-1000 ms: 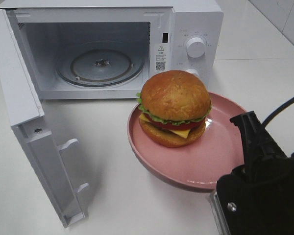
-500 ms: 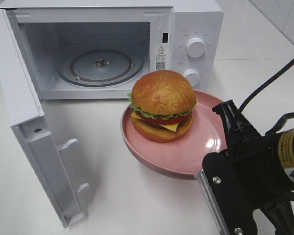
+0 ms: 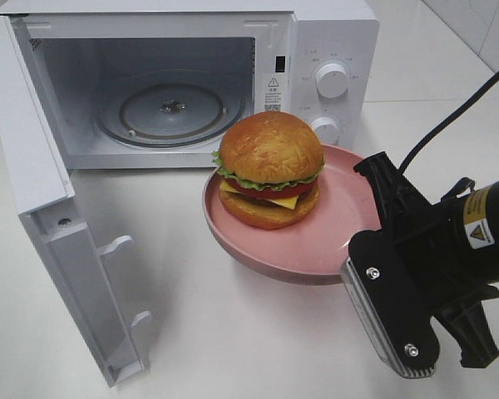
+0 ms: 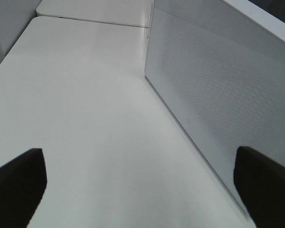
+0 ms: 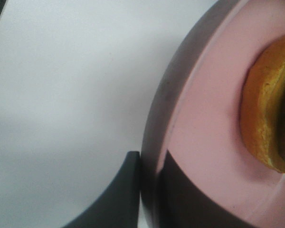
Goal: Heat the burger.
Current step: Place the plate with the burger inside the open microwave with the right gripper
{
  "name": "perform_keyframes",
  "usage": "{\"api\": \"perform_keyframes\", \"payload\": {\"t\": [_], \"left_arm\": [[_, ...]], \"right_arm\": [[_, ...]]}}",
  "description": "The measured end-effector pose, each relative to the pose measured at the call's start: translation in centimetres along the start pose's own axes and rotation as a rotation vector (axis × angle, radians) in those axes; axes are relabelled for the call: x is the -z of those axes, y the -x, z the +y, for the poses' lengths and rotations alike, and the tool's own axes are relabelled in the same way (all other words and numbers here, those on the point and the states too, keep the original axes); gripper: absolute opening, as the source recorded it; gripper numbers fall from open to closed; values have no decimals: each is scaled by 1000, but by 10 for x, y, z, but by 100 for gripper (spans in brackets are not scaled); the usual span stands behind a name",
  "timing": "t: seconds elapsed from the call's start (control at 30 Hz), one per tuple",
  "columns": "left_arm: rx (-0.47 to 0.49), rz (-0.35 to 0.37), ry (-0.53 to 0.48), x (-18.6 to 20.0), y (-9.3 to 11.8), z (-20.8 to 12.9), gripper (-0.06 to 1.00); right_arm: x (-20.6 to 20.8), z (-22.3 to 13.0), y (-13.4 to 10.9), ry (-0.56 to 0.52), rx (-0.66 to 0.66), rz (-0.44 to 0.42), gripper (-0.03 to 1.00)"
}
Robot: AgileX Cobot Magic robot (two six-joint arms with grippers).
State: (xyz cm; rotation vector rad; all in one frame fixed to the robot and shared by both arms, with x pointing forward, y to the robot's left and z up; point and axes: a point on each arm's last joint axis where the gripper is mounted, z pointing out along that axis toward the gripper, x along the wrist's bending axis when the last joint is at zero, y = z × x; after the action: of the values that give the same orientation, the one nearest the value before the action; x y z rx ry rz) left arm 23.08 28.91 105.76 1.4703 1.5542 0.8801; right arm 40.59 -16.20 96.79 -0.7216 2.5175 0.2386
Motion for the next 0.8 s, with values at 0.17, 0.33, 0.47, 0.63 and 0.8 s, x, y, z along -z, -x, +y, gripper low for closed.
{"api": "perform_keyframes", "payload": {"t": [0.17,0.33,0.47,0.63,0.8], "left_arm": [[0,0,0,0,0,0,99],[0,0,0,0,0,0,99],[0,0,0,0,0,0,99],[0,0,0,0,0,0,99],[0,0,0,0,0,0,99]], "right_arm": [[-4,2,6,13,31,9,5],[-11,5,19,23,64,8,5],[-19,7,28,27,76,0,5],[-28,8,33,30,84,-22,5],[-35,9,42,29,84,-16,5]]}}
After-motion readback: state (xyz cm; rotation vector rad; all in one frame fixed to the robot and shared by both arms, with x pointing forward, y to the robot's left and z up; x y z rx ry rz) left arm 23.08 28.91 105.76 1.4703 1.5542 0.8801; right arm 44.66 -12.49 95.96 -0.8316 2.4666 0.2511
